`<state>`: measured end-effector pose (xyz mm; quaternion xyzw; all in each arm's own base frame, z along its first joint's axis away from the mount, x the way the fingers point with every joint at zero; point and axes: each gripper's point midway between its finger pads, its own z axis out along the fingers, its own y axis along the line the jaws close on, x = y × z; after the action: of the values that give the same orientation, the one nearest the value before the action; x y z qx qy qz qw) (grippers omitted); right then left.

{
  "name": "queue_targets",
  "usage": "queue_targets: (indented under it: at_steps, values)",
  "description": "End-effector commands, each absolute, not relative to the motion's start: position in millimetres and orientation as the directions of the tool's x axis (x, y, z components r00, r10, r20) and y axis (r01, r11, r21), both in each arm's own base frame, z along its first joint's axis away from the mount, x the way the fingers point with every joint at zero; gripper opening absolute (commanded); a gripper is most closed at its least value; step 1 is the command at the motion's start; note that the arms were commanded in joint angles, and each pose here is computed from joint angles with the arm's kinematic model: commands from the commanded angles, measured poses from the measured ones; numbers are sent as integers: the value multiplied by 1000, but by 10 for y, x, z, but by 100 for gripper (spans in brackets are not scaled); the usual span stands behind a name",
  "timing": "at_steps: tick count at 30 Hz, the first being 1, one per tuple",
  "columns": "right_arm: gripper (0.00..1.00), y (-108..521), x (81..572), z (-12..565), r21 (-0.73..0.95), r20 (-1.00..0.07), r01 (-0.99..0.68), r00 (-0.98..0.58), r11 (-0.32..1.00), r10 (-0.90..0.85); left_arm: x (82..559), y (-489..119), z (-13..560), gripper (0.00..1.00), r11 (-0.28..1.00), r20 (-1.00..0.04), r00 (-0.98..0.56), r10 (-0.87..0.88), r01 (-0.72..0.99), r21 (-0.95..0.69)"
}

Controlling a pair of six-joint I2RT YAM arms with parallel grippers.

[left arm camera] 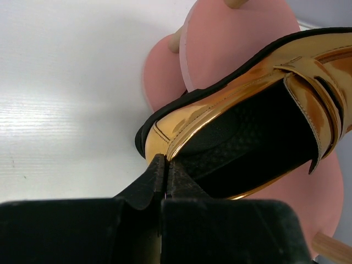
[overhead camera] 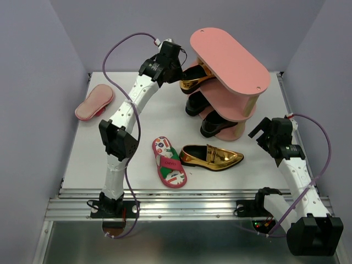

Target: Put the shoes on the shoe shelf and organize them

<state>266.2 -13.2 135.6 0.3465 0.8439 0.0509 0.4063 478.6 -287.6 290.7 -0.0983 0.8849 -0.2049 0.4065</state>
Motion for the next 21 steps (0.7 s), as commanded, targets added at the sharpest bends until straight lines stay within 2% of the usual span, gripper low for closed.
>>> queue_targets:
  at_steps: [1,18,19,21]
  values:
    - [100,-149,2659,1446,368,-664,537,-420,759,619,4958,-3018,3636,0,800,-721,-509,-471,98,-592]
    - [100,-152,2670,1472,367,-664,538,-420,759,619,5110,-2977,3591,0,762,-682,-501,-532,67,-644]
    - [100,-155,2673,1475,367,-665,539,-418,758,619,5114,-2993,3581,1,760,-680,-507,-529,74,-646]
    - [100,-152,2672,1482,368,-665,537,-418,759,619,5115,-3017,3536,13,760,-675,-523,-520,78,-646]
